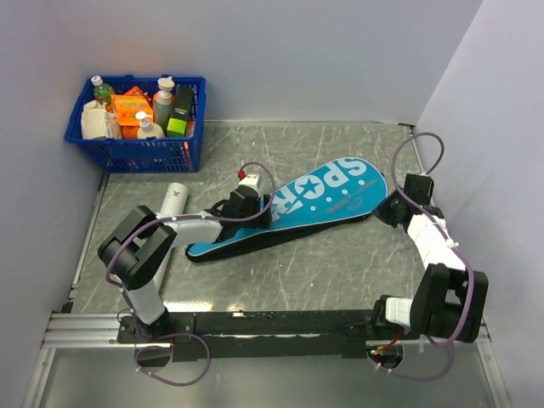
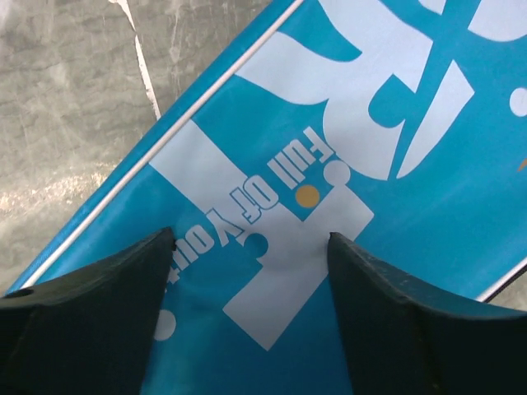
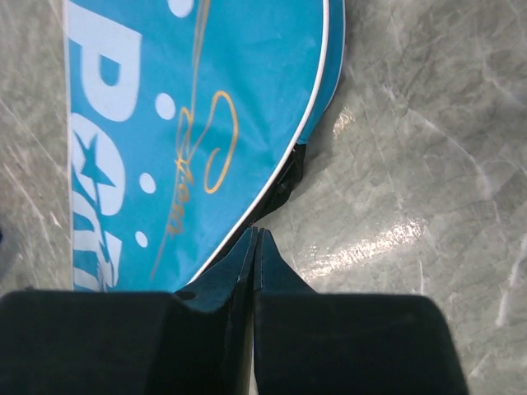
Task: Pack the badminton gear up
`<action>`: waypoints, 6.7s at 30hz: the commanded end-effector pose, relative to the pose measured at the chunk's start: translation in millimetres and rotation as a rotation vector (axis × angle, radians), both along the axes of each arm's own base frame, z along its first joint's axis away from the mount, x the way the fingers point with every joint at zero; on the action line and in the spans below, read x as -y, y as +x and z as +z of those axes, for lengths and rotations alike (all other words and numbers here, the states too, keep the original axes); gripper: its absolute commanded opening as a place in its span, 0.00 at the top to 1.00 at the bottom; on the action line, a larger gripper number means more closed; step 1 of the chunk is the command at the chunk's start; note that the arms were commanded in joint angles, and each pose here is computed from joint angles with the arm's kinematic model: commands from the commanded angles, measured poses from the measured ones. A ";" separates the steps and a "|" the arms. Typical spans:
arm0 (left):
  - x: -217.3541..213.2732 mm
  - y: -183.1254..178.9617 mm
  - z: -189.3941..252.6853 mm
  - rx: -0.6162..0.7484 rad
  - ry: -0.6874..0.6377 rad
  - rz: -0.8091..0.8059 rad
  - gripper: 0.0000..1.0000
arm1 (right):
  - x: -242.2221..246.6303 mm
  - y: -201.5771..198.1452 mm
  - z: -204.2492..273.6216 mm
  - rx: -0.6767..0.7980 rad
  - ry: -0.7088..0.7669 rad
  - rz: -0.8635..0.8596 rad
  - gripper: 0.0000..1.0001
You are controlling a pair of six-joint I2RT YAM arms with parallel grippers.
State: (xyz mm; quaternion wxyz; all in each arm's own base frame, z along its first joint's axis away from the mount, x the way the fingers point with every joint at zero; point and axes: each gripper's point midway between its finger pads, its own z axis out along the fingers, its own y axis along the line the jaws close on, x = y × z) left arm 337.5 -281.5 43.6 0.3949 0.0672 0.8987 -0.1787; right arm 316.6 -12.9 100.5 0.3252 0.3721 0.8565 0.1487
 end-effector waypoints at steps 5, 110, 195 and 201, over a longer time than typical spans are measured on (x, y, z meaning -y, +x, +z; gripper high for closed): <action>-1.2 -36.4 -54.8 -0.144 -0.049 -0.028 0.24 | -21.1 22.6 -14.0 -0.033 0.015 0.098 1.00; 20.0 -69.0 -5.5 -0.052 -0.092 -0.130 0.92 | 4.1 7.1 -71.8 -0.290 -0.065 -0.065 1.00; 11.4 -70.8 -12.8 -0.069 -0.110 -0.137 0.93 | -94.6 35.5 -60.9 -0.245 -0.033 0.129 0.84; 12.3 -71.5 -14.8 -0.075 -0.109 -0.141 0.93 | -92.5 36.3 -36.9 -0.188 -0.047 0.132 0.76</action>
